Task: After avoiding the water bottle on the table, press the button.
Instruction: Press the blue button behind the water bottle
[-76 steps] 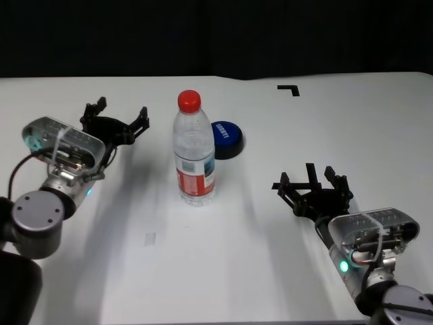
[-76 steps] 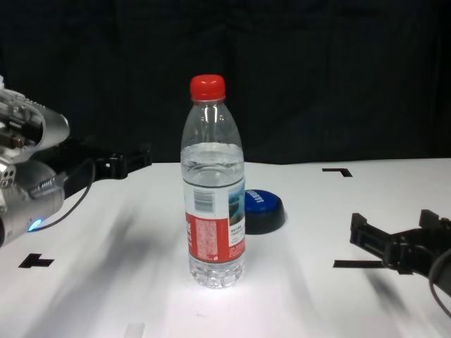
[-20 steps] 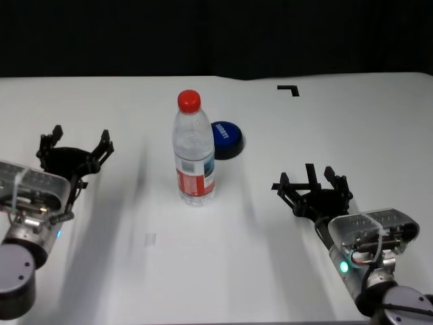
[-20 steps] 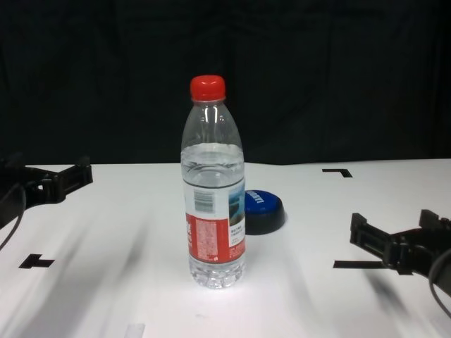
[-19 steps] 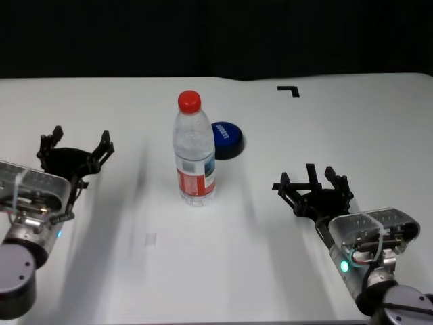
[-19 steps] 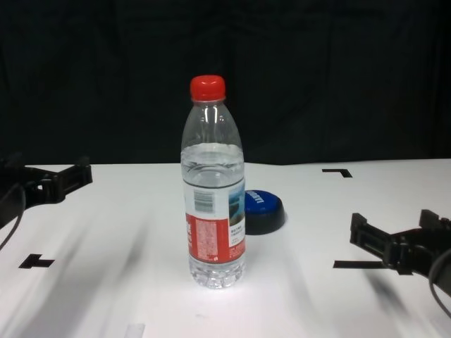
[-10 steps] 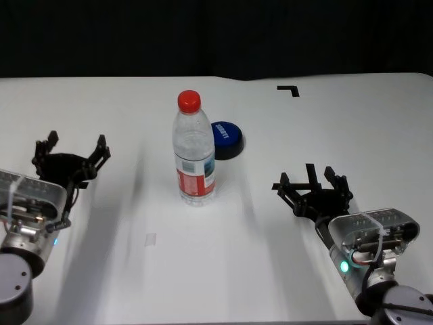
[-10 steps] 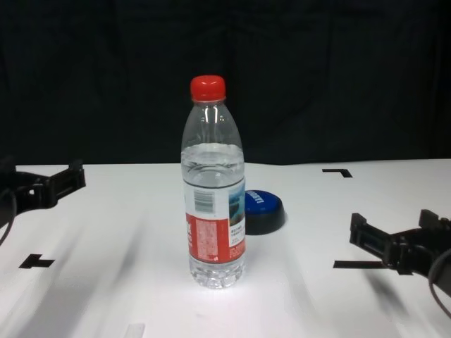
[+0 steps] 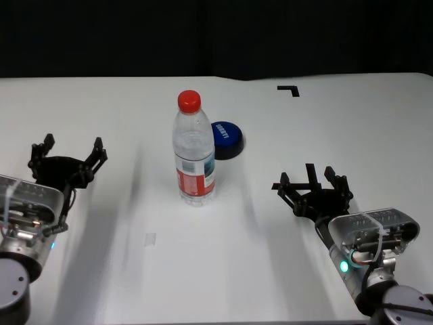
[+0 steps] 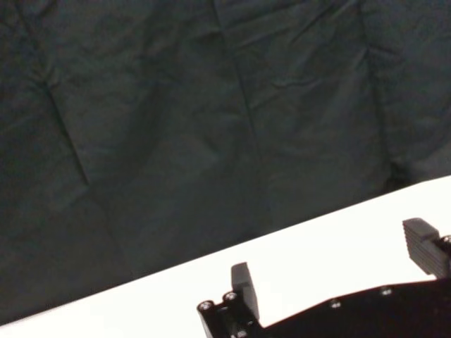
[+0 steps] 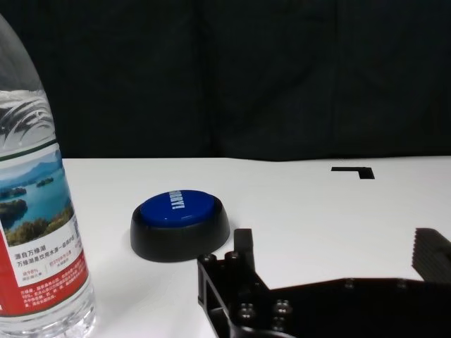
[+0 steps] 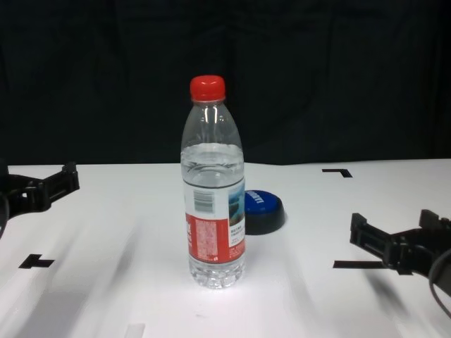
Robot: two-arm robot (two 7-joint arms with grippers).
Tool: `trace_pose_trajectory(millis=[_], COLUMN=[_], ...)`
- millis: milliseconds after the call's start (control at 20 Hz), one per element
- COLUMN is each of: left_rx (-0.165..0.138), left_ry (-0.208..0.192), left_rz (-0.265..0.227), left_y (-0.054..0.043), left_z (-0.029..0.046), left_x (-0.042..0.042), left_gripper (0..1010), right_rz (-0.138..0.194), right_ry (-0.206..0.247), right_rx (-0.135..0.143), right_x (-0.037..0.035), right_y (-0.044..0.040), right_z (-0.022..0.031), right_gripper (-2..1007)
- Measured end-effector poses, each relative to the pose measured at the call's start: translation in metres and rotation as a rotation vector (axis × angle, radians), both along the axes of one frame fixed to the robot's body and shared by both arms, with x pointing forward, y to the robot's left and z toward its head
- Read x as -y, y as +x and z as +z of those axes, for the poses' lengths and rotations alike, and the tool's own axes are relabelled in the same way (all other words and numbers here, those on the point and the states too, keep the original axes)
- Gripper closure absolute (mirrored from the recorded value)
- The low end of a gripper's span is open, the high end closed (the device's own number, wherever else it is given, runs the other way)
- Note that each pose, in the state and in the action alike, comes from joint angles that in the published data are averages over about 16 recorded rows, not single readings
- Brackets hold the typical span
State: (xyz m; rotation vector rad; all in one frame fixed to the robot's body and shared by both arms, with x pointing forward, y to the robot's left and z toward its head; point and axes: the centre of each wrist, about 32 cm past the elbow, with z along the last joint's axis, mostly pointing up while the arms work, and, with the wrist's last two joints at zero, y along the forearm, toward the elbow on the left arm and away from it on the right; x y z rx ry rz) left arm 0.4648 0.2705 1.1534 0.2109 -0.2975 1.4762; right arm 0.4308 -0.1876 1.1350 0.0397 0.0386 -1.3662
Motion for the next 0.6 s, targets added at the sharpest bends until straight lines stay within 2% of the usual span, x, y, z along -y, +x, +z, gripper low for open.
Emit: trace_pose_trajectory(millis=[600], left_rx=[-0.009], left_ry=[-0.007], left_rz=[0.008], left_y=[-0.0073], left_z=[-0.0017], left_x=[0.0031], left_gripper=[7], right_rz=[0.0], right_ry=[0.0], right_rx=[0.0], right_x=[0.0], right_y=[0.0], right_z=[0.0], right_gripper=[2])
